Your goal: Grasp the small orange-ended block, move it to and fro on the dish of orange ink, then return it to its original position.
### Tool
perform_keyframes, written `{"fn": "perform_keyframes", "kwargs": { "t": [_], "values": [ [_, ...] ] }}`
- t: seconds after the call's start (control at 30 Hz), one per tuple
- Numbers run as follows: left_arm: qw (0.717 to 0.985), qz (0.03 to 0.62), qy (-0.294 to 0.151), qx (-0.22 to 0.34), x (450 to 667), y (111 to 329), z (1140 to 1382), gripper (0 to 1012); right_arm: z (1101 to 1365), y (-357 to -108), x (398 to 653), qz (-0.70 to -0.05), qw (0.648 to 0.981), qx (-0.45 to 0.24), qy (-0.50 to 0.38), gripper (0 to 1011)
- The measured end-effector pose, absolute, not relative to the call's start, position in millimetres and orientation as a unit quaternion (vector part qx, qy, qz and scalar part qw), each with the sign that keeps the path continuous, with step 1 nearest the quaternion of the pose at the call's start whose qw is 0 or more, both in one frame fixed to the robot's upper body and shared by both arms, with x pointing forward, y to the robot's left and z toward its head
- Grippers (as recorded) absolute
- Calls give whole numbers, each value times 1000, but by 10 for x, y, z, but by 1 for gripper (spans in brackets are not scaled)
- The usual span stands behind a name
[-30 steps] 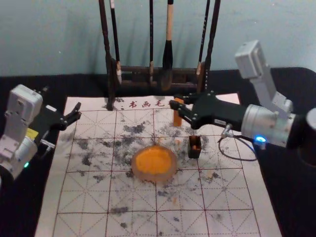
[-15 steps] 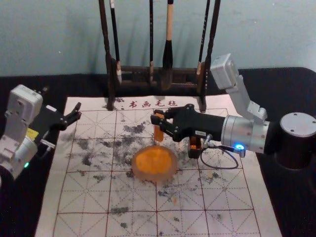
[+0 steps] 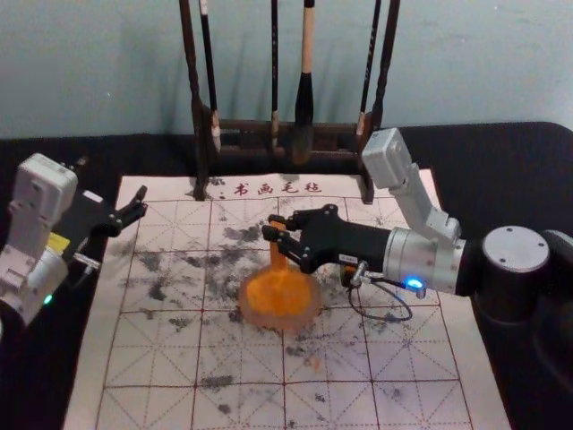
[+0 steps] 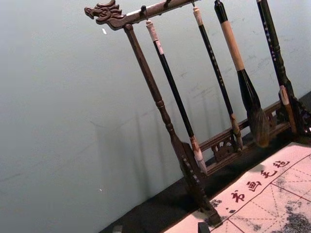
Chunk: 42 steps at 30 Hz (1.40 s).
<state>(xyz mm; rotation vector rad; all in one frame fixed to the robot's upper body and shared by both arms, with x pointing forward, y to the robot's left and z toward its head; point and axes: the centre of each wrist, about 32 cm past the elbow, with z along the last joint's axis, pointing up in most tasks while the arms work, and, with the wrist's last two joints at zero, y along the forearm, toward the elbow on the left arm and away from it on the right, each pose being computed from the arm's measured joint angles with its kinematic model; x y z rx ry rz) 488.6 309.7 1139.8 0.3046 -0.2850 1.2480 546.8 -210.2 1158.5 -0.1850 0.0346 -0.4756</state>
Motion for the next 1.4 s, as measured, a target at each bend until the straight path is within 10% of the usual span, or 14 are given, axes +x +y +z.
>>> {"fn": "perform_keyframes", "kwargs": {
  "t": [1.4],
  "values": [
    [791,580,-132,141,4886,3097,11398,1001,11312,-2090,5369,-249,963,-106,13,129]
  ]
}}
